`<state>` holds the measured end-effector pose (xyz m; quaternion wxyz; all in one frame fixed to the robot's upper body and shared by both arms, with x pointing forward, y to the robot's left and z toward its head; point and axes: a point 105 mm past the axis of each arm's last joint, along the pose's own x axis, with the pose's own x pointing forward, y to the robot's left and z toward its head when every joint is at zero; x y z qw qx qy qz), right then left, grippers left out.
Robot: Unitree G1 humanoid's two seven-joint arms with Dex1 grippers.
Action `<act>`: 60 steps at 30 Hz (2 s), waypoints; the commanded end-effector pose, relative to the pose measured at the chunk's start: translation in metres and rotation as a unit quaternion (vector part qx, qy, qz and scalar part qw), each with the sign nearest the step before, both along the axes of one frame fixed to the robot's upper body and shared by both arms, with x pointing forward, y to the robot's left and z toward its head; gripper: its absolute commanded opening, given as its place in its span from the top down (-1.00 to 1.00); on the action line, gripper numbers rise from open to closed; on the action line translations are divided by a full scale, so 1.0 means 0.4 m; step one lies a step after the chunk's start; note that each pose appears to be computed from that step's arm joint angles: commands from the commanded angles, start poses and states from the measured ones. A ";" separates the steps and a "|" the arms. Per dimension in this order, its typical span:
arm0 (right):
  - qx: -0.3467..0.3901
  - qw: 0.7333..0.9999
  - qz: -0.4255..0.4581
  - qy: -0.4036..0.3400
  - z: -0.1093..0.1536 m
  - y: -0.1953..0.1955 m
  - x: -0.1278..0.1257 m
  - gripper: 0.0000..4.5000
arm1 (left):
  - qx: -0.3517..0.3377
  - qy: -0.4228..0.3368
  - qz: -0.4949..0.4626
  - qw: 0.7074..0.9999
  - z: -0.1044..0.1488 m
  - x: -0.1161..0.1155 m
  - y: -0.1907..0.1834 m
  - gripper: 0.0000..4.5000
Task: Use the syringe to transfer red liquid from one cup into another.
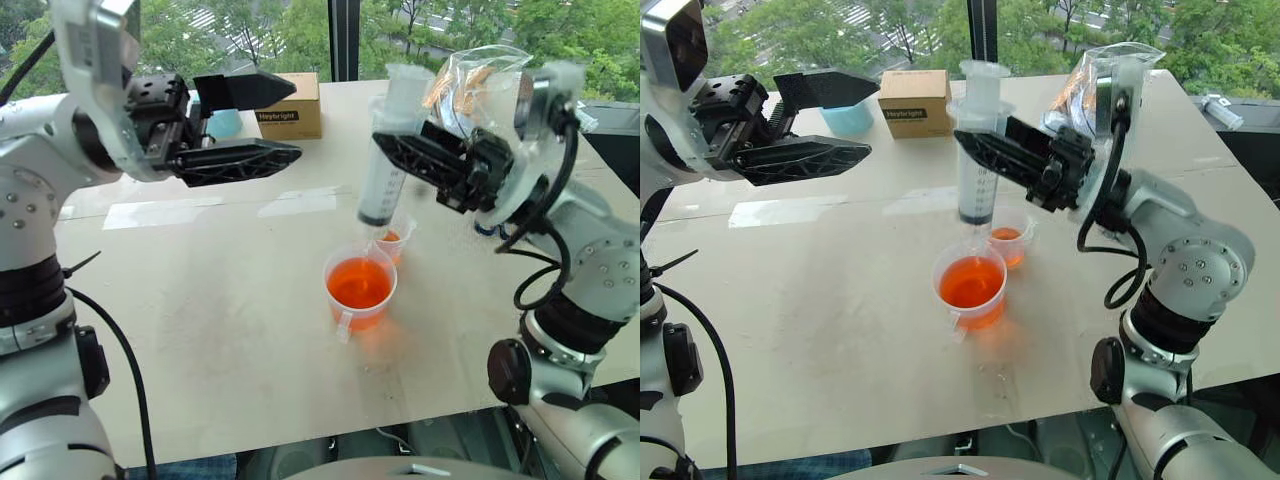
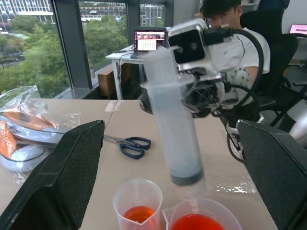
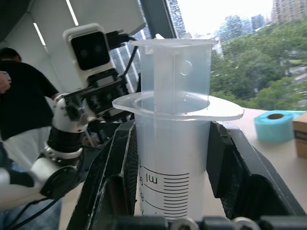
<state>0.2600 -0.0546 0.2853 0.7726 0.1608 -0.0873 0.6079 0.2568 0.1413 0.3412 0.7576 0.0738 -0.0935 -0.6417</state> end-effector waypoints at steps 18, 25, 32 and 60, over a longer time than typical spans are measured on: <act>-0.065 0.988 0.011 -0.142 -0.093 0.033 0.007 0.31 | 0.023 -0.009 -0.064 0.998 -0.042 -0.025 -0.103 -1.00; -0.064 0.987 0.008 -0.146 -0.092 0.034 0.008 0.31 | 0.027 -0.004 -0.080 0.996 -0.053 -0.026 -0.129 -1.00; -0.062 0.987 0.011 -0.148 -0.087 0.038 0.003 0.31 | 0.032 0.004 -0.088 0.996 -0.073 -0.015 -0.143 -1.00; -0.077 0.986 0.021 -0.144 -0.125 0.037 -0.019 0.31 | 0.054 0.030 -0.083 0.995 -0.134 0.006 -0.158 -1.00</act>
